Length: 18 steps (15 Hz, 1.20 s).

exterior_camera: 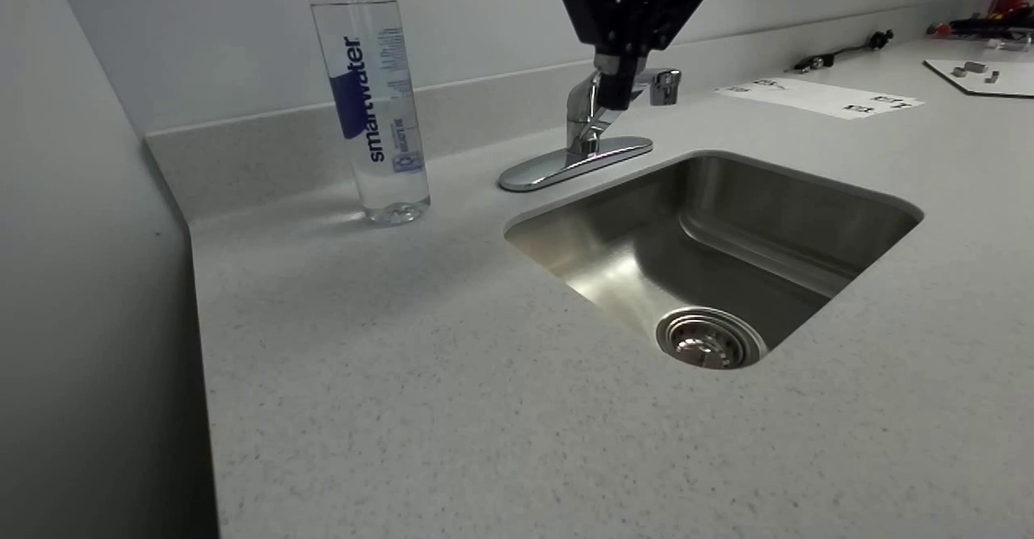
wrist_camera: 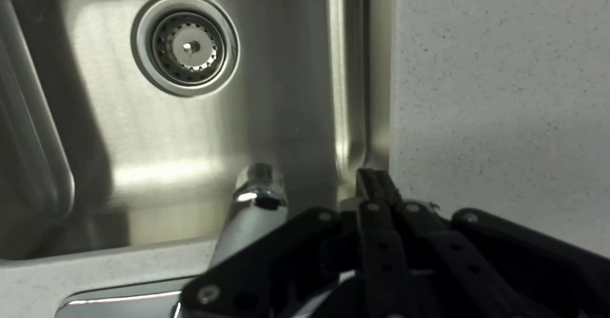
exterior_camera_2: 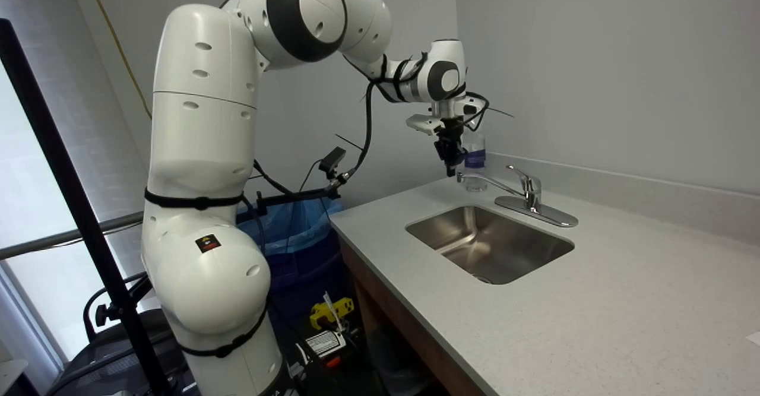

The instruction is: Turn the faucet fully to the right

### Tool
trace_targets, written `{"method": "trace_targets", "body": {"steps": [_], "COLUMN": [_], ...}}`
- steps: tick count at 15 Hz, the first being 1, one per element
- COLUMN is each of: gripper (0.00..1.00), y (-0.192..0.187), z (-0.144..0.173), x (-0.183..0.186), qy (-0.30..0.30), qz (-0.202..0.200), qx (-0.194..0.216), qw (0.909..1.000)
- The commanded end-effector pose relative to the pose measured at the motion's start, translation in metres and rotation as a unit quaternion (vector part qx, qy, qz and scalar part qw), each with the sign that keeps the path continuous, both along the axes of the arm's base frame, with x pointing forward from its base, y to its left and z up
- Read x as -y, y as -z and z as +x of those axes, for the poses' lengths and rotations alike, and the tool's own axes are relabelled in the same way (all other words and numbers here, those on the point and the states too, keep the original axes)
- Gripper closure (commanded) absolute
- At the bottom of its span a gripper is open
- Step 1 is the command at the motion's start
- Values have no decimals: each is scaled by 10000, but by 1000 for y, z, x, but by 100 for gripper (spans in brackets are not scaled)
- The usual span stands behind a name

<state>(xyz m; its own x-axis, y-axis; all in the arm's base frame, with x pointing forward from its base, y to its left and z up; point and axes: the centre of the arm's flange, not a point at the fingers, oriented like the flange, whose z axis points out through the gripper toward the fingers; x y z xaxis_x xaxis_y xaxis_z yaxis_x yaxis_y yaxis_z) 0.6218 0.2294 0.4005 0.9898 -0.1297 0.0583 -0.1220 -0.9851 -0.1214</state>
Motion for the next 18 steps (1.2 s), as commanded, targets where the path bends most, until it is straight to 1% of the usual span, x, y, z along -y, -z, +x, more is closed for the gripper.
{"method": "trace_targets", "body": {"steps": [1,4,6,10,12,18], "gripper": [100,100,100,100,100,100], "y": [-8,-12,-12,-21,-24,-21], "z": [14,12,18,28,27,27], "x": [-12,-5,3,20,28,39], "qy": [-52,-101,-85,100,166,210], "qz": [106,122,115,175,169,118], "qx": [70,31,65,185,222,72], "qw": [9999,9999,9999,9996,9995,9997]}}
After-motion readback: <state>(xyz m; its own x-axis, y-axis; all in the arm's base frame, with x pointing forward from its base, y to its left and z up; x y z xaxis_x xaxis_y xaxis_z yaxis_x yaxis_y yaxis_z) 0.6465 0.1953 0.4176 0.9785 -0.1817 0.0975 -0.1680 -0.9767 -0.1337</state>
